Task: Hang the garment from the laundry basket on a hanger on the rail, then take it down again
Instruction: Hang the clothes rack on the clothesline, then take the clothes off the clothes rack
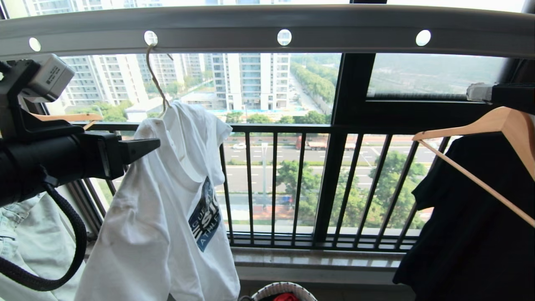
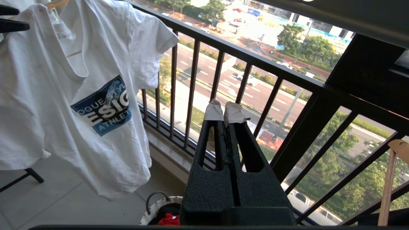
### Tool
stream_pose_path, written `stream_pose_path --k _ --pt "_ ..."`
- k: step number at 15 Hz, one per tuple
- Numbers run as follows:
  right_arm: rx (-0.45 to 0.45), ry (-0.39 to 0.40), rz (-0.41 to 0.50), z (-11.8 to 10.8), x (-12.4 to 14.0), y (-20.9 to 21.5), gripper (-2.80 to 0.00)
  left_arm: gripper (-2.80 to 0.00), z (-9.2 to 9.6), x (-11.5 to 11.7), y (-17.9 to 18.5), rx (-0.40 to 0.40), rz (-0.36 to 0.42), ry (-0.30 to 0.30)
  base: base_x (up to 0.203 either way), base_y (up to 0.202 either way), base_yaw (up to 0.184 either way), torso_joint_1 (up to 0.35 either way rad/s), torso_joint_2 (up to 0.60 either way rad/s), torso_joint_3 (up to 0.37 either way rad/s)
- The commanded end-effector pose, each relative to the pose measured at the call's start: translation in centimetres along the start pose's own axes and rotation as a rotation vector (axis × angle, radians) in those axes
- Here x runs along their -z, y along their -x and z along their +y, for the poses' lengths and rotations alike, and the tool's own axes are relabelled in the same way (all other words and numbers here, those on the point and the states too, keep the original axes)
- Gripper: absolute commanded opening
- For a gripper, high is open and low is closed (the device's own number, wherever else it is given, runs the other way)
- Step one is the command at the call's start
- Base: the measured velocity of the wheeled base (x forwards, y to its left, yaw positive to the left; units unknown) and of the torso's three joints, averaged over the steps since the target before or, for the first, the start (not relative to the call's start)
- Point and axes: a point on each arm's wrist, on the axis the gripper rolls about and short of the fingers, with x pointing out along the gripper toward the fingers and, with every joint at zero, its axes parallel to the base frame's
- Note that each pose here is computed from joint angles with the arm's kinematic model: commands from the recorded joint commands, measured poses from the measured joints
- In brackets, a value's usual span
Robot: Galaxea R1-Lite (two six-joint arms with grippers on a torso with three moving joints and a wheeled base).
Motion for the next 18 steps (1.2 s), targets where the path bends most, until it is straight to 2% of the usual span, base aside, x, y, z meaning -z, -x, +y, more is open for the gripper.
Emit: stream_pose_path --k 1,4,7,8,13,18 --pt "-0.003 0.002 0.0 0.0 0.0 0.0 -2.8 0.0 0.1 0.0 2.7 -0.014 -0.053 0.013 0.0 0.0 0.0 0.0 0.0 0.0" --pt "-0.003 0.001 0.001 0.0 0.0 0.0 -2.8 0.0 0.2 -0.2 6.1 -0.013 -0.121 0.028 0.0 0.0 0.0 0.0 0.0 0.0" --pt "-0.005 0.0 0.001 0.0 0.0 0.0 -2.8 0.0 0.3 0.3 9.4 -0.007 -0.128 0.073 0.0 0.0 0.0 0.0 0.0 0.0" --pt "-0.005 0.002 0.0 0.0 0.0 0.0 -2.8 -2.8 0.3 0.7 10.3 -0.005 -0.115 0.081 0.0 0.0 0.0 0.0 0.0 0.0" --pt "-0.01 -0.004 0.016 -0.2 0.3 -0.6 -2.8 -2.8 0.4 4.5 10.8 -0.002 0.079 0.105 0.0 0.0 0.0 0.0 0.0 0.0" --pt "-0.014 -0.013 0.039 -0.4 0.7 -1.4 -2.8 -2.8 -0.5 7.3 10.3 0.127 0.218 0.063 0.0 0.0 0.0 0.0 0.0 0.0"
